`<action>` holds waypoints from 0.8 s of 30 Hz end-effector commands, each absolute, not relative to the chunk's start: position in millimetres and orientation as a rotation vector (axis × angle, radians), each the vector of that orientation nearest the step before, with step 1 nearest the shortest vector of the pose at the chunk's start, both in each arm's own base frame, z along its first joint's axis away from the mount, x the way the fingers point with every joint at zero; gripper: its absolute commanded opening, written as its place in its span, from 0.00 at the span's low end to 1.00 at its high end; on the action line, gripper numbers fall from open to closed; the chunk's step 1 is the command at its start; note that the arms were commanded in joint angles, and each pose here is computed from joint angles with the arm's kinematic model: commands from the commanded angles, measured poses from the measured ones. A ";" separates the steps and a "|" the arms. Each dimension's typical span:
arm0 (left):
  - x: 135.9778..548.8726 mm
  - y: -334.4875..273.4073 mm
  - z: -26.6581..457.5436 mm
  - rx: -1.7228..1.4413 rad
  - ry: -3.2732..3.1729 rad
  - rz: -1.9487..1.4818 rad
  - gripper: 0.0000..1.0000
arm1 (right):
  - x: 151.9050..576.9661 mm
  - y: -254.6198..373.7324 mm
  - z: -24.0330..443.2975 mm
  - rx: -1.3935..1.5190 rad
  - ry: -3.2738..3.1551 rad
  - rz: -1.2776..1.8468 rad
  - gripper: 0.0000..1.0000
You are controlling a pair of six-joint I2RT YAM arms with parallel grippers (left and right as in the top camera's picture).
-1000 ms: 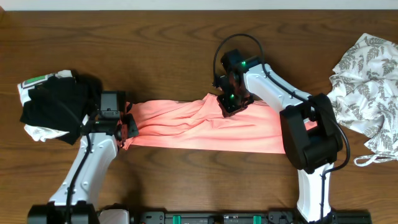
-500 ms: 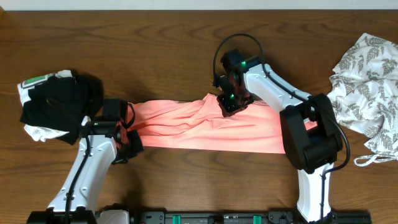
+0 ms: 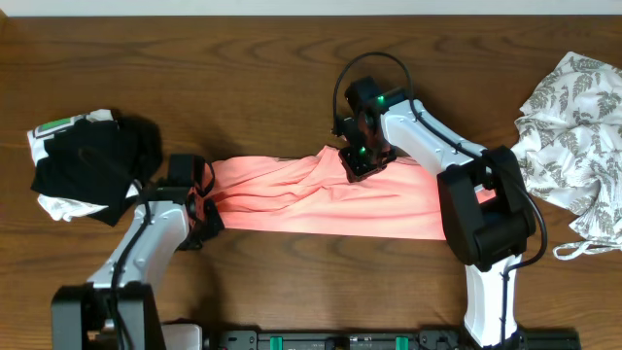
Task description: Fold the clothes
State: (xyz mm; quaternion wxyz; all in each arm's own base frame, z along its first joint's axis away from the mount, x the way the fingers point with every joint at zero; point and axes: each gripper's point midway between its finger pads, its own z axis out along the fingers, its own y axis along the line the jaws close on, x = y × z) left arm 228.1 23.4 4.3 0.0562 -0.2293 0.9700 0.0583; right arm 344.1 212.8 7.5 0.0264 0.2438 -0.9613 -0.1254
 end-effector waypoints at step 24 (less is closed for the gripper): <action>283.5 39.3 40.2 -0.689 2.635 0.191 0.06 | 349.7 209.4 7.3 0.750 -2.981 -0.392 0.23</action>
